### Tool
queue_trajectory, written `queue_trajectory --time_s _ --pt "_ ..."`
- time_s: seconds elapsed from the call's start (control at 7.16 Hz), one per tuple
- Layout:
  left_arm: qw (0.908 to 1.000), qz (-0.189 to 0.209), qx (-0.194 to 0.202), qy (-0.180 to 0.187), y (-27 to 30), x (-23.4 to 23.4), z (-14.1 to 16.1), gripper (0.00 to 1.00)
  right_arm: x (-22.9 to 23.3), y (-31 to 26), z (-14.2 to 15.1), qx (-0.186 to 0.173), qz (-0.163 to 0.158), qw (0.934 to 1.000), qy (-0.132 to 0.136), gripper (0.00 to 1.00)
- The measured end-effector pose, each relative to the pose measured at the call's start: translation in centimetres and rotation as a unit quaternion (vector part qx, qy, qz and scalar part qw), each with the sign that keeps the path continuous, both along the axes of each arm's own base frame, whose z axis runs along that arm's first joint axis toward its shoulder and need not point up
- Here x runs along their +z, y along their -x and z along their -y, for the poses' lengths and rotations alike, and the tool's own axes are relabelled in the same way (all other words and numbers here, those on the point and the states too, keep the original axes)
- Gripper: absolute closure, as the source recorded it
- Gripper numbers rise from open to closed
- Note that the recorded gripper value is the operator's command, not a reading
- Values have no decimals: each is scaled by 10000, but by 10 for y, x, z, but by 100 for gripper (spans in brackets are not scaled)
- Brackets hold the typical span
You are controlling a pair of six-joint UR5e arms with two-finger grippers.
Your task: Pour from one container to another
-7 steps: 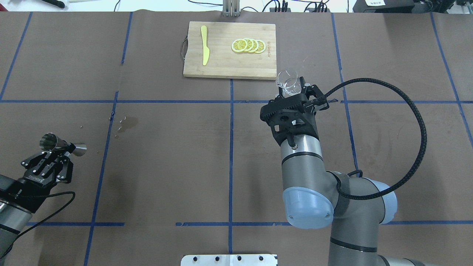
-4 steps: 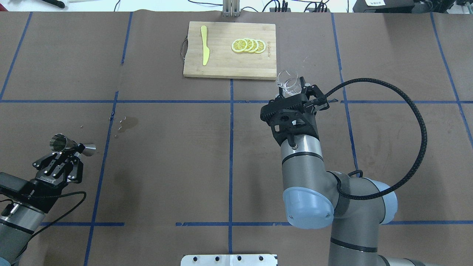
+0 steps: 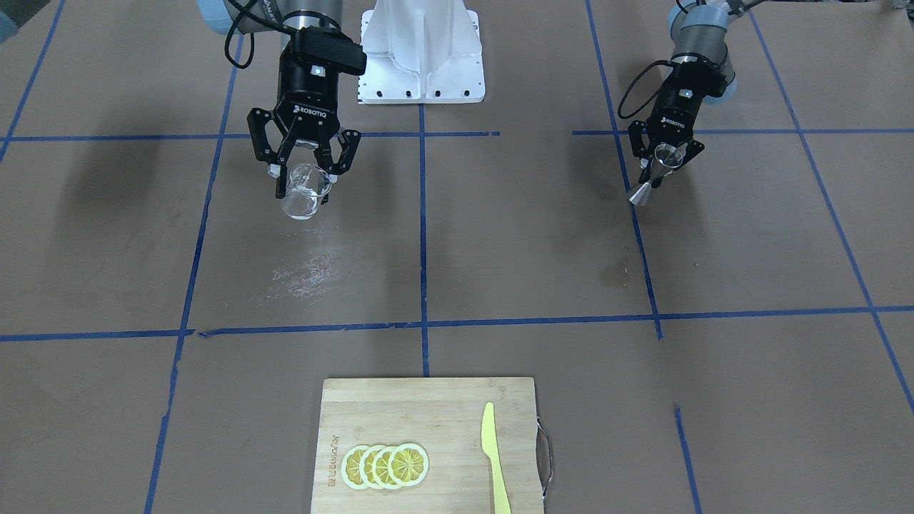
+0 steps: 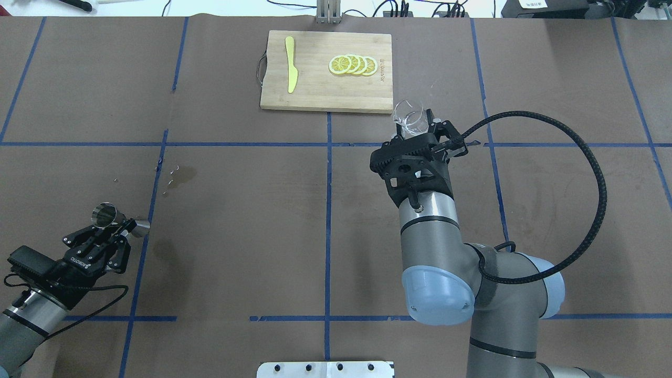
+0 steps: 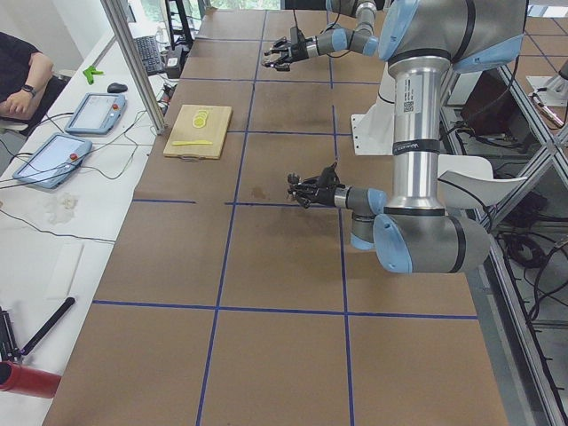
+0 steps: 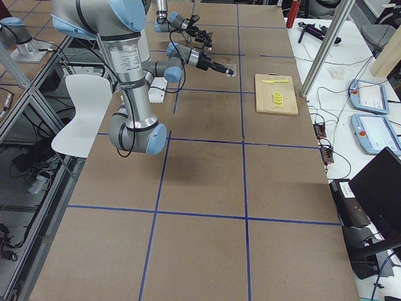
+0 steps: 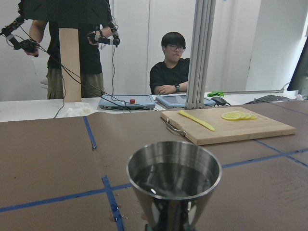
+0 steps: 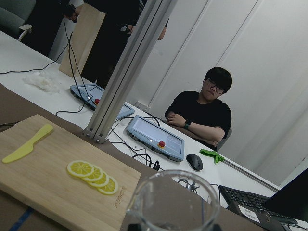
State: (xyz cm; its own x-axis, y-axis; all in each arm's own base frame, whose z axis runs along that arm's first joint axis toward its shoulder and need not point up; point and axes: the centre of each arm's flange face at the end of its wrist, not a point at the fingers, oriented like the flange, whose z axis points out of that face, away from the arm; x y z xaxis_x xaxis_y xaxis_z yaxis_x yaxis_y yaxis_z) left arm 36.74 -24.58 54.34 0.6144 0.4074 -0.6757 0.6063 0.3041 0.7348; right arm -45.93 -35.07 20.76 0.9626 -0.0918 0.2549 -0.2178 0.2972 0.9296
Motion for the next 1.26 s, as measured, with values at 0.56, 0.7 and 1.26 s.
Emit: queue_trajectory --time_s 0.56,0.7,1.26 --pt "9999 166 -35 31 12 18 21 100 1 1 -1 -9 -8 10000 3 100" --pt "9998 187 -17 53 12 21 23 100 1 1 0 -12 -11 10000 6 100" --pt "9995 255 146 99 9 32 22 100 1 2 0 -15 -13 10000 6 100"
